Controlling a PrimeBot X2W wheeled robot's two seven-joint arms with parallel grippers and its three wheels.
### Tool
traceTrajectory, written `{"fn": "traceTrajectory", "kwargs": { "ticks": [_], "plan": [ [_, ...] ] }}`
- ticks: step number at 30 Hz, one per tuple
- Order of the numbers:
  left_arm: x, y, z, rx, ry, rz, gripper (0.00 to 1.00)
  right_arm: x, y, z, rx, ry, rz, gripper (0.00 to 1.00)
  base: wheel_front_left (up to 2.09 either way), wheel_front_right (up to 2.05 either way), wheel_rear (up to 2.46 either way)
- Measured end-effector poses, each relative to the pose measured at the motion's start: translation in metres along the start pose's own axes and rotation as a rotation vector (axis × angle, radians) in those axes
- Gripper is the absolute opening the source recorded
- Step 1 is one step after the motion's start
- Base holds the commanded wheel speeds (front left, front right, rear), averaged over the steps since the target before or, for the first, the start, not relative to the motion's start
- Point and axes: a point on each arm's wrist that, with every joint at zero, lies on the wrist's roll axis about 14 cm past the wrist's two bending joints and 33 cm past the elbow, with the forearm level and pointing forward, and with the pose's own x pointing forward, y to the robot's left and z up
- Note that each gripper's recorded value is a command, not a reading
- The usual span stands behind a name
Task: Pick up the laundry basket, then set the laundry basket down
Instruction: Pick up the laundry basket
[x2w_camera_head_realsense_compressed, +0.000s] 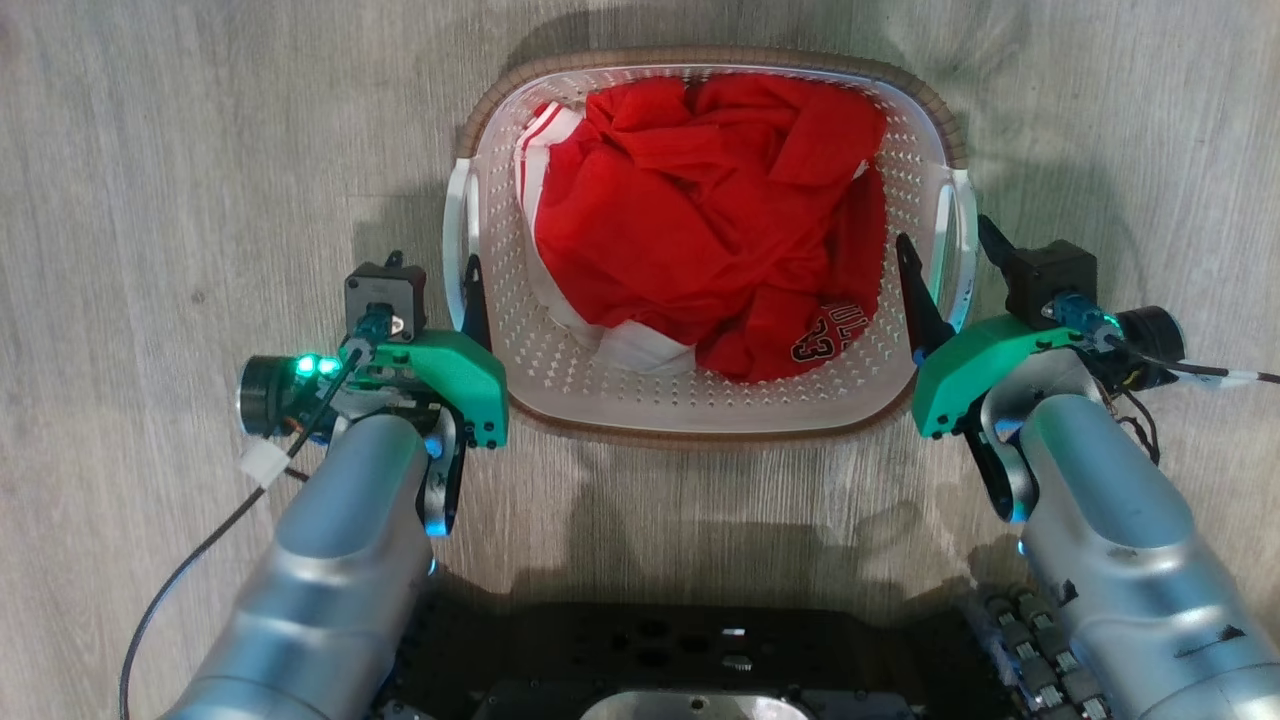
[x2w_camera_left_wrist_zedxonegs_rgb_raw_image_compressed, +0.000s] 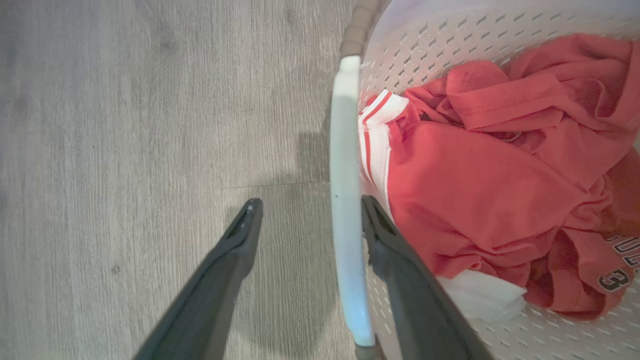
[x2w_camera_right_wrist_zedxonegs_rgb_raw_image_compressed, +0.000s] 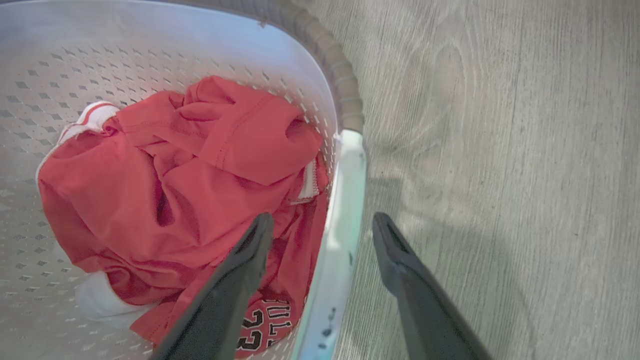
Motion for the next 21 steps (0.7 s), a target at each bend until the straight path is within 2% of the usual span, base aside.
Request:
{"fn": "traceTrajectory", "kwargs": {
  "ticks": [21],
  "plan": [
    [0.024, -0.018, -0.008, 0.039, 0.072, -0.12, 1.0, 0.018, -0.009, -0.027, 0.017, 0.098, -0.003, 1.0, 0.0, 0.0, 0.0]
  ]
}}
